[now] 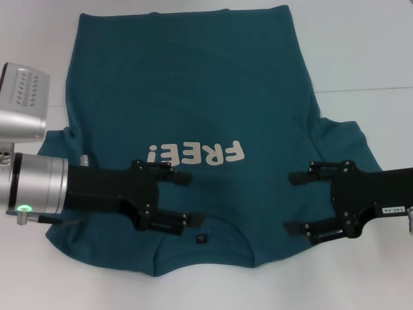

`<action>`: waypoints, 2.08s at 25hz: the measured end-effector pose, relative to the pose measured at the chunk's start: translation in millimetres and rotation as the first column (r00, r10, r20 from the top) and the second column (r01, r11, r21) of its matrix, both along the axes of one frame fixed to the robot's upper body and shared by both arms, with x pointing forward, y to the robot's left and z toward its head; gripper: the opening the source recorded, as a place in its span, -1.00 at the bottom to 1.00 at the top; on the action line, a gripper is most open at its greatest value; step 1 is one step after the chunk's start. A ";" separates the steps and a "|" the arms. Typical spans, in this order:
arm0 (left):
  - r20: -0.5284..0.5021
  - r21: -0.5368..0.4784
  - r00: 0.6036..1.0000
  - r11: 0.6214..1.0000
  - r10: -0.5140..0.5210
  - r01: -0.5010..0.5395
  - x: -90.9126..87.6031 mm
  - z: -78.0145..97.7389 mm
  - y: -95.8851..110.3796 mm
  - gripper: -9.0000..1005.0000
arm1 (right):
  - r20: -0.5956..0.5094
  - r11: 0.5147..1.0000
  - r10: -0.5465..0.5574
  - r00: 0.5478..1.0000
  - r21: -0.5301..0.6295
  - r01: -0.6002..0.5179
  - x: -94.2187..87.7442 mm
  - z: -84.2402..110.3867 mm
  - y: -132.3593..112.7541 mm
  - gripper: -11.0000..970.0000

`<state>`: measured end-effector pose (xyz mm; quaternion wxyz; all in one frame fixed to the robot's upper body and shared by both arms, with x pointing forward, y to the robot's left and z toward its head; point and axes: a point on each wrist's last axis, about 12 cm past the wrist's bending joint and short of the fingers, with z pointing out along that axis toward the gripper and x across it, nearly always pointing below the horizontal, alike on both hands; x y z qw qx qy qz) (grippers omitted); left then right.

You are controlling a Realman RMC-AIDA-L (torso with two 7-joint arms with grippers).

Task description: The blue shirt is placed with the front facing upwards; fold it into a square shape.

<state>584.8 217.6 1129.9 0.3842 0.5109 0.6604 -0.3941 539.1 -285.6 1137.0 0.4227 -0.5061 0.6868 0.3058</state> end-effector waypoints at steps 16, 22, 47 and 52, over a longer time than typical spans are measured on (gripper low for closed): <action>0.015 -0.045 1.000 0.999 -0.006 0.006 -7.9 -5.6 8.8 0.71 | 0.007 0.997 0.047 0.999 0.064 -0.047 -5.8 3.6 3.2 0.95; 0.022 -0.070 0.998 0.996 0.051 -0.050 -4.5 -4.5 13.5 0.71 | 0.015 0.990 -0.122 0.992 0.075 0.120 6.4 1.1 -10.2 0.95; -0.007 -0.127 0.988 0.980 0.155 -0.155 -2.0 -15.7 -2.3 0.71 | -0.264 0.553 -0.833 0.486 -0.412 0.724 38.7 -3.8 -87.9 0.95; -0.013 -0.137 0.988 0.978 0.157 -0.157 -3.1 -16.9 -5.1 0.71 | -0.293 0.528 -0.849 0.441 -0.409 0.745 35.3 -8.0 -94.5 0.95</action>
